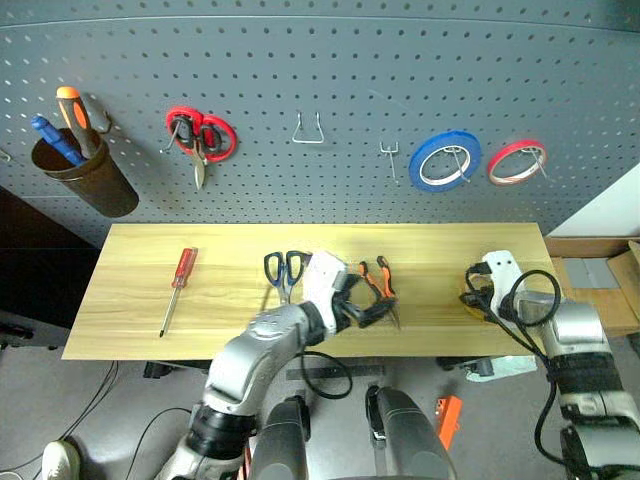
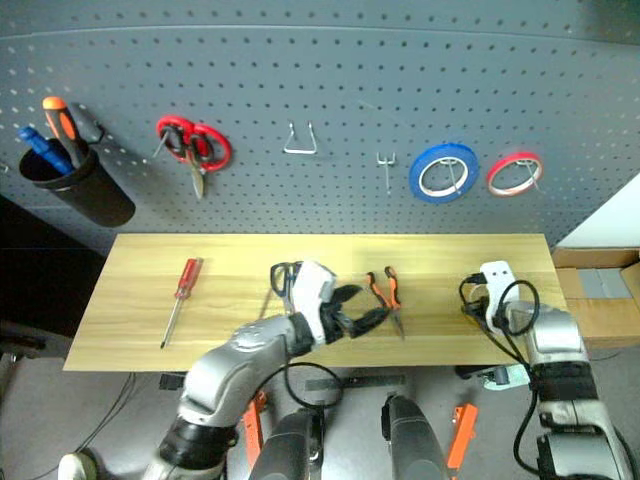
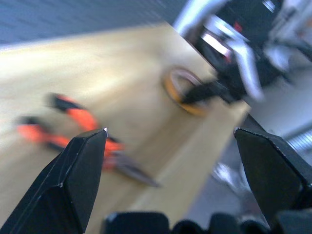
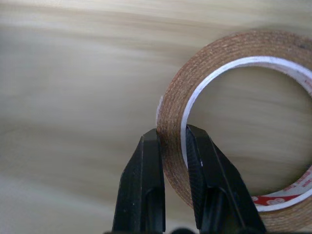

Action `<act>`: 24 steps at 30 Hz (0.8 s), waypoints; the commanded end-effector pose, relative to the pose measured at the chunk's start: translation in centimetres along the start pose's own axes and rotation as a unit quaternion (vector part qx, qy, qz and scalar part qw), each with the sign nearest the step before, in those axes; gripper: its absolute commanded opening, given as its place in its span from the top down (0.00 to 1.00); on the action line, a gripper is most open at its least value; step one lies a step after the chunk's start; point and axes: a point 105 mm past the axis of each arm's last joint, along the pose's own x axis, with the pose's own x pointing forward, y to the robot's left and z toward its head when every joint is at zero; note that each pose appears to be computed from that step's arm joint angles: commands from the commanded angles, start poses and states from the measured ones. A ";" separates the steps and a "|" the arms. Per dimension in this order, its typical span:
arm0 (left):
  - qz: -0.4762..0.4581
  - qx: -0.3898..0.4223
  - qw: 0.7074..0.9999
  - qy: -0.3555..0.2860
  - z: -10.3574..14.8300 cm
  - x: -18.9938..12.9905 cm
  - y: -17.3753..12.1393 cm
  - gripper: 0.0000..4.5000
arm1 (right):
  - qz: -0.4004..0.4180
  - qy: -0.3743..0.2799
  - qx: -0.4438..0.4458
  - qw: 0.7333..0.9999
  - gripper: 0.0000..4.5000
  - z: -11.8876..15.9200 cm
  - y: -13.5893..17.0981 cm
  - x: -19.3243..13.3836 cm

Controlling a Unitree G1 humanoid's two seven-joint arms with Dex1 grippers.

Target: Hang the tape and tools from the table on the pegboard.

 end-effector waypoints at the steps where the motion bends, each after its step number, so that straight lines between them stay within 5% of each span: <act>1: 0.013 0.029 0.999 -0.041 1.5 -1.8 0.2 0.00 | 0.053 -0.069 -0.071 0.994 0.94 1.7 3.6 -2.5; 9: 0.048 -0.012 0.994 -0.095 3.0 -4.5 0.9 0.00 | 0.094 -0.251 -0.161 0.950 0.94 4.7 9.0 -6.3; 13: 0.050 -0.025 0.981 -0.187 6.4 -6.6 0.2 0.00 | 0.087 -0.380 -0.173 0.905 0.94 9.5 10.8 -7.4; 24: 0.078 0.004 0.975 -0.207 7.4 -7.1 1.8 0.00 | 0.103 -0.440 -0.211 0.867 0.94 12.2 13.0 -5.9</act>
